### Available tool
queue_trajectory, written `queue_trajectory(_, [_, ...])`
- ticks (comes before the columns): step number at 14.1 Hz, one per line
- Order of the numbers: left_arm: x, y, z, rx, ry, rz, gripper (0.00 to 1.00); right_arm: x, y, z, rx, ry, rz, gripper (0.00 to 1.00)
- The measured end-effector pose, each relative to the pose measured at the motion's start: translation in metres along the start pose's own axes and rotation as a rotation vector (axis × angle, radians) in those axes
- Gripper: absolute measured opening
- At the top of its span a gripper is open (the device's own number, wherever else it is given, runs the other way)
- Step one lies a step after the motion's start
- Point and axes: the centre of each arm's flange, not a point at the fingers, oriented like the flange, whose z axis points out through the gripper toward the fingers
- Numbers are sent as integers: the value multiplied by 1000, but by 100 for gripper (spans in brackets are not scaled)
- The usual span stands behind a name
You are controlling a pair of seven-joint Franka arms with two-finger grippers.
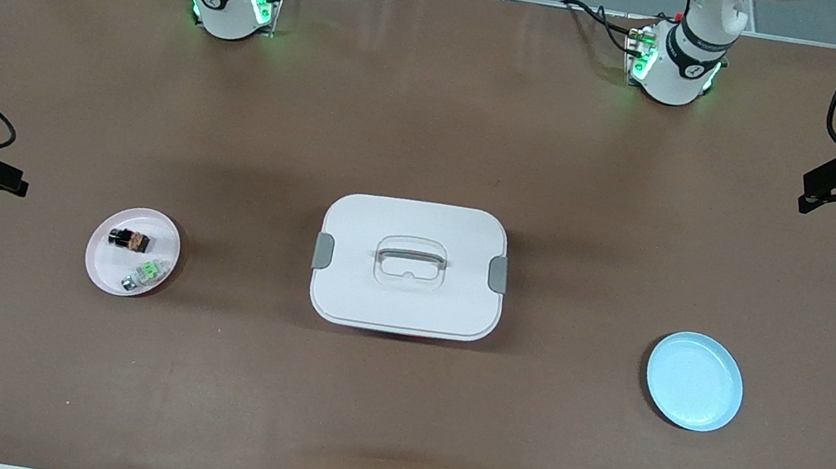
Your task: Transfer orange switch to right arm and place
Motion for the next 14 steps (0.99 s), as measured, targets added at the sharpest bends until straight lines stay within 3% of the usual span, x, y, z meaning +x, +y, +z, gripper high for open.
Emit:
queue_trajectory(4, [-1, -7, -1, 0, -2, -12, 100, 1, 13, -45, -1, 97, 41, 100])
queue_trajectory(6, [-1, -7, -1, 0, -3, -12, 100, 0, 16, -53, 12, 107, 49, 100])
queue_trajectory(10, [-2, -7, -1, 0, -3, -12, 100, -5, 14, -63, 14, 103, 48, 100])
queue_trajectory(12, [-2, -7, -1, 0, -3, -12, 100, -17, 10, -74, 20, 66, 45, 100])
queue_trajectory(14, [-2, -7, -1, 0, -3, -12, 100, -30, 0, -88, 76, 15, 31, 100])
